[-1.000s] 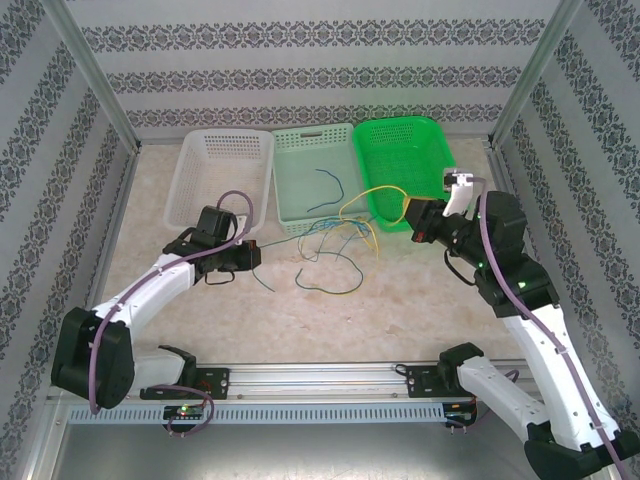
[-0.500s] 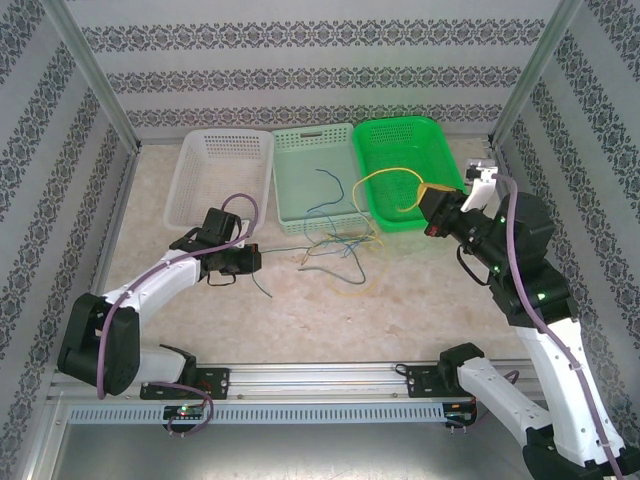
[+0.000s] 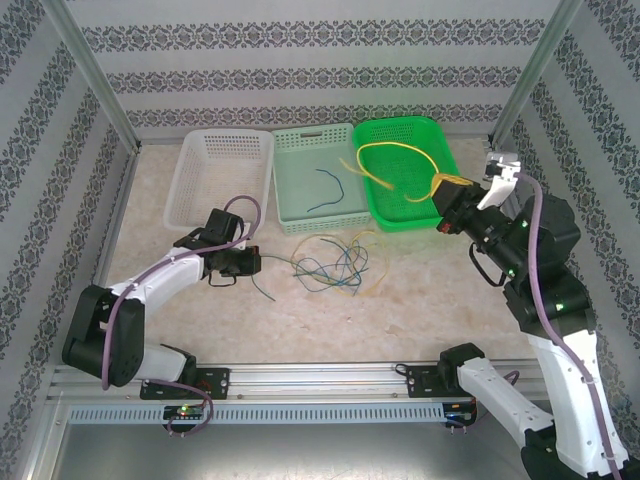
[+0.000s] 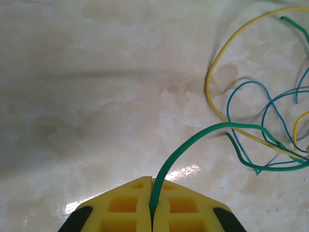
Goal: Untangle the cables
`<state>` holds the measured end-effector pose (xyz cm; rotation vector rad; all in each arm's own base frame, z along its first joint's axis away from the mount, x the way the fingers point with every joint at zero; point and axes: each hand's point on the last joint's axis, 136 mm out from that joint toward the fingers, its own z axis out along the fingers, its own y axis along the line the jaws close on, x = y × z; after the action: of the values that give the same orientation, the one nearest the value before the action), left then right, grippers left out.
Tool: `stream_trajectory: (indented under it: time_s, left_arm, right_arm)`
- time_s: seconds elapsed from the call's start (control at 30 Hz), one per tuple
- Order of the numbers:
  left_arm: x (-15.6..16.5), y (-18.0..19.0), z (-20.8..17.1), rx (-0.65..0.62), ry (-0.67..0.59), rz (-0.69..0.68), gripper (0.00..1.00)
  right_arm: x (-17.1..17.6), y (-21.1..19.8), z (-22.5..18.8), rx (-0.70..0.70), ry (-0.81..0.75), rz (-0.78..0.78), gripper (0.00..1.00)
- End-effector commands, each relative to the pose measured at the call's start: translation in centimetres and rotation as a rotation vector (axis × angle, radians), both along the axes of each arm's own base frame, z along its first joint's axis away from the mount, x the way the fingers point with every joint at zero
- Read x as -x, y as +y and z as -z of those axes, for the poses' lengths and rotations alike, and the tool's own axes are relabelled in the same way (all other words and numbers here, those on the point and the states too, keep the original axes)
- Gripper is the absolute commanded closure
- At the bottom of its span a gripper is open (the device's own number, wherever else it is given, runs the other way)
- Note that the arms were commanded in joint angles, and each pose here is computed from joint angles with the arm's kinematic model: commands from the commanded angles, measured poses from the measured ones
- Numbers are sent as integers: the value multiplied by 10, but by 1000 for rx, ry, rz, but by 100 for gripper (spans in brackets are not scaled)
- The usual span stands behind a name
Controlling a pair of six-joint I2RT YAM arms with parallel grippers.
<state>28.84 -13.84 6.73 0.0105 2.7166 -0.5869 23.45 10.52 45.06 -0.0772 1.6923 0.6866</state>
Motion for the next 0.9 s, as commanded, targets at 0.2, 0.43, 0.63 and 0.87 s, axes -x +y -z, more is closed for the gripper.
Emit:
stream_trajectory:
  time_s: [0.2, 0.43, 0.63, 0.87]
  left_arm:
    - [-4, -5, -8, -49, -7, 39, 61]
    - [-7, 20, -24, -177, -51, -45, 0]
    - [2, 50, -26, -327, 2, -135, 0]
    - [-20, 22, -100, -78, -329, -151, 0]
  right_arm:
    - [-11, 12, 8, -35, 9, -58, 100]
    - [-26, 22, 18, -56, 46, -88, 100]
    - [-37, 31, 21, -82, 57, -120, 100]
    - [-42, 46, 23, -125, 94, -198, 100]
